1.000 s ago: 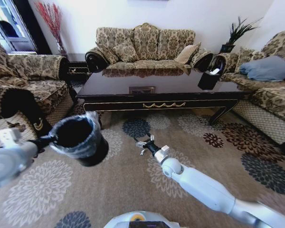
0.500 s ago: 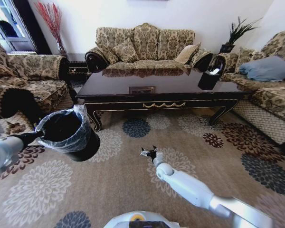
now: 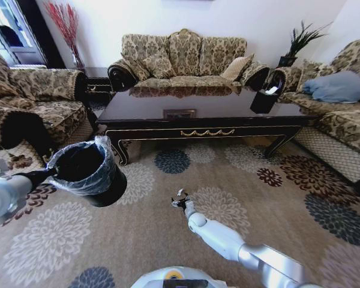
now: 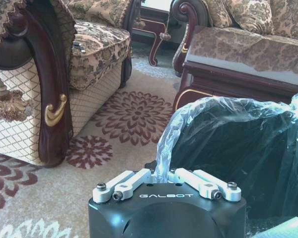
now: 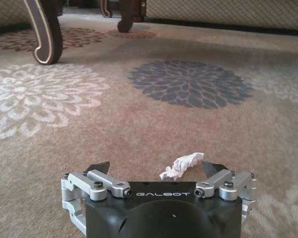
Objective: Move to the front of the table and pick up the trash from the floor, then place it into the trash bin.
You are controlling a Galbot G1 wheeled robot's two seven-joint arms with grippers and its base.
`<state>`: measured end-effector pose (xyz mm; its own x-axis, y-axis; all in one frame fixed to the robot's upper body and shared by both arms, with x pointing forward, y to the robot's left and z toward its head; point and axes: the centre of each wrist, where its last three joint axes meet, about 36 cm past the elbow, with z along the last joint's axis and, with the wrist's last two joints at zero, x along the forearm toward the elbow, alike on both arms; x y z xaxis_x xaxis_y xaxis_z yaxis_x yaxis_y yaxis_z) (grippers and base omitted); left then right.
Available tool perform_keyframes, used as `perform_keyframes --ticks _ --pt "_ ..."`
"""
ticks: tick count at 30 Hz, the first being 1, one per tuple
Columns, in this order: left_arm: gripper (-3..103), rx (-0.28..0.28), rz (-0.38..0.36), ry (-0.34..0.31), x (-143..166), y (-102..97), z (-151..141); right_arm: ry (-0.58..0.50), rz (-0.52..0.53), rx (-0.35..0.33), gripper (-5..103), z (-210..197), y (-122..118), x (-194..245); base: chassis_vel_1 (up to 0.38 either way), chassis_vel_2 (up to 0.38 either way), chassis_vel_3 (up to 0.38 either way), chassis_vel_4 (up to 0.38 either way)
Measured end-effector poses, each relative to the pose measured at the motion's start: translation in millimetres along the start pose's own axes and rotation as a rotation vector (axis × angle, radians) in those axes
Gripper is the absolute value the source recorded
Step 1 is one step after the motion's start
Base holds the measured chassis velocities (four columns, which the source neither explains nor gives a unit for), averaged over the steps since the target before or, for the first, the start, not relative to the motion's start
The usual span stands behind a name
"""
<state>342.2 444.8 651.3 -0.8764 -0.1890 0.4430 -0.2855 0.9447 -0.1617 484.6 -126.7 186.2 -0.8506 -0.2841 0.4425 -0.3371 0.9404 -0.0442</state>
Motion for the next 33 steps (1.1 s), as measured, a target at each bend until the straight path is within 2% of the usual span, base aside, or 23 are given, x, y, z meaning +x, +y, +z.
perform_keyframes --ticks 4,11,21,31,33 --pt "4 -0.003 0.001 0.001 1 -1.1 2 0.014 0.017 -0.026 100 1 1 -8 0.000 0.000 0.000 0.000" --pt "4 -0.009 0.003 -0.003 4 -3.0 2 0.034 0.033 -0.027 100 6 0 -20 0.000 0.000 0.000 0.000" --pt "4 -0.016 0.007 -0.006 9 -5.2 2 0.045 0.030 -0.053 100 2 11 -29 0.000 0.000 0.000 0.000" --pt "4 -0.022 0.012 -0.005 10 -7.9 3 0.053 0.060 -0.076 101 -2 6 -35 0.000 0.000 0.000 0.000" --pt "4 -0.022 0.012 -0.004 10 -8.1 3 0.053 0.059 -0.077 99 -2 5 -36 0.000 0.000 0.000 0.000"
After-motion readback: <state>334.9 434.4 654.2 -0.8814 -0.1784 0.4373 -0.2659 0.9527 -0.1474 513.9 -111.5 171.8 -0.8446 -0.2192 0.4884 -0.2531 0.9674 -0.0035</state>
